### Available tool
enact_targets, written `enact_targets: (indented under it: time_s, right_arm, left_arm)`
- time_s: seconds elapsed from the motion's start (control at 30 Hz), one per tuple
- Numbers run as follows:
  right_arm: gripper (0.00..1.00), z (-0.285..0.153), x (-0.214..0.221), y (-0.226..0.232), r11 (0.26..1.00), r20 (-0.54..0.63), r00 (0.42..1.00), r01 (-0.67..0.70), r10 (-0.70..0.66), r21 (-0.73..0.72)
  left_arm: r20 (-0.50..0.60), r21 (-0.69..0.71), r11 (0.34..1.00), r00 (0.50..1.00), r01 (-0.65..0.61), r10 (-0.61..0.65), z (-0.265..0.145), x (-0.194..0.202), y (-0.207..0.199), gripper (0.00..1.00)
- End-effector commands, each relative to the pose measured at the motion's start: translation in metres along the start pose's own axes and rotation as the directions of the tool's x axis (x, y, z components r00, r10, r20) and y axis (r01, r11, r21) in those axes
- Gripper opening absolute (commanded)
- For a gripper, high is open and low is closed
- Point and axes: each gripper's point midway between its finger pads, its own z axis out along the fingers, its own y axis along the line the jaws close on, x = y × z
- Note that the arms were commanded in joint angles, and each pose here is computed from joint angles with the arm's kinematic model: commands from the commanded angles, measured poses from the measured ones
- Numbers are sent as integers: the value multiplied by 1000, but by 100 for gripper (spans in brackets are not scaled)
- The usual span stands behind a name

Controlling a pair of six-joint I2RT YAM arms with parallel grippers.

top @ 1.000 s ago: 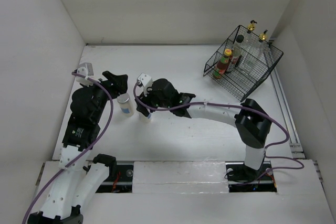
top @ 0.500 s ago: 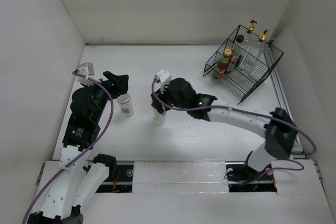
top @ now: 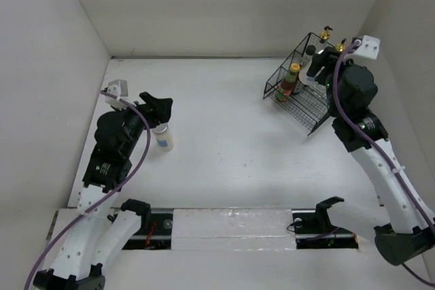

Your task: Organize the condiment bottles

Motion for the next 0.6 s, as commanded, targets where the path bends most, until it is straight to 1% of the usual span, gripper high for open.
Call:
enact_targets:
  time_s: [0.0, 0.17, 0.23, 0.27, 0.33, 0.47, 0.57]
  right_arm:
    - [48, 11, -21, -45, 983, 56, 998, -32, 22, 180]
    - [47, 33, -16, -82, 962, 55, 998, -52, 39, 268]
    - [47, 36, -21, -96, 954, 83, 995, -71, 49, 292]
    - [47, 38, -12, -101, 952, 70, 997, -63, 44, 300]
    - [46, 43, -15, -112, 947, 115, 992, -92, 59, 307]
    - [46, 52, -8, -123, 942, 142, 987, -120, 79, 314]
    - [46, 64, 10, -127, 938, 123, 990, -112, 75, 329]
  left_arm:
    - [33, 42, 999, 999, -11, 9, 0, -7, -8, 75]
    - [33, 42, 999, 999, -11, 9, 2, -9, -10, 75]
    - [21, 45, 999, 1000, -20, 19, 4, -6, -9, 75]
    - [21, 45, 999, 1000, -20, 19, 4, -6, -9, 75]
    - [13, 41, 999, 1000, -20, 19, 6, -4, -8, 75]
    - [9, 49, 999, 1000, -20, 19, 8, -3, -10, 75]
    - [9, 49, 999, 1000, -20, 19, 8, -3, -10, 75]
